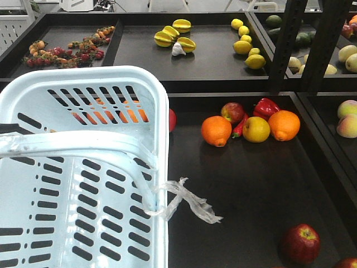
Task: Pick three apples into basket with both arms
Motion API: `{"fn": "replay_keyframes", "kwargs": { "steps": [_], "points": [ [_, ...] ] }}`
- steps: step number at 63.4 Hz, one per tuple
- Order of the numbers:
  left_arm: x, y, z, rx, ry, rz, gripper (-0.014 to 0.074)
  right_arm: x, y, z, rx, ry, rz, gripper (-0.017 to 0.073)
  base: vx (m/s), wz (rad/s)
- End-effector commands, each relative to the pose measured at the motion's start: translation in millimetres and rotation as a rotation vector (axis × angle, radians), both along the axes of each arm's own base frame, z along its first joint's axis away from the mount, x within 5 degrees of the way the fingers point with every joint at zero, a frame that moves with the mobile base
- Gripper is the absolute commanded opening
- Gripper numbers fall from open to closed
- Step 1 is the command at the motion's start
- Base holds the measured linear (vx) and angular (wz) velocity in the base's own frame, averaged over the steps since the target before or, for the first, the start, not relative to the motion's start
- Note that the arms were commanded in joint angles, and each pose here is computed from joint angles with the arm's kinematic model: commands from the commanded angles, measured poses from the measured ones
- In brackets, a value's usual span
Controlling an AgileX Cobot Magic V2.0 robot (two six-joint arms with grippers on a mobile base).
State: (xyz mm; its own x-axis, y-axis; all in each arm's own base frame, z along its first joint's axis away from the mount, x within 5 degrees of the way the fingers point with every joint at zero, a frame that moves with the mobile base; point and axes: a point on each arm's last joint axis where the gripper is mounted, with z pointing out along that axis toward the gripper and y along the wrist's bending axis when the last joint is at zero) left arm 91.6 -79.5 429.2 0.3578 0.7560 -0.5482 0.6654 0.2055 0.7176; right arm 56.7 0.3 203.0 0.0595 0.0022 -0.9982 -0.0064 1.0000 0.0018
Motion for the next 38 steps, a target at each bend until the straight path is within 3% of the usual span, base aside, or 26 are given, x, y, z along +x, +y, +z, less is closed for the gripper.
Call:
{"fn": "replay_keyframes", "kwargs": {
  "steps": [1,38],
  "points": [
    [-1.0,-0.4,19.0,-0.108,-0.089,0.006,-0.0006,-0.9,0.1,2.9,0.0,-0.072,-0.001,-0.0009,0.0,0.0],
    [-0.1,-1.1,17.9,-0.103,-0.082,0.006,-0.0006,-0.9,0.1,2.9,0.0,-0.072,-0.001,-0.0009,0.0,0.0]
  ]
}}
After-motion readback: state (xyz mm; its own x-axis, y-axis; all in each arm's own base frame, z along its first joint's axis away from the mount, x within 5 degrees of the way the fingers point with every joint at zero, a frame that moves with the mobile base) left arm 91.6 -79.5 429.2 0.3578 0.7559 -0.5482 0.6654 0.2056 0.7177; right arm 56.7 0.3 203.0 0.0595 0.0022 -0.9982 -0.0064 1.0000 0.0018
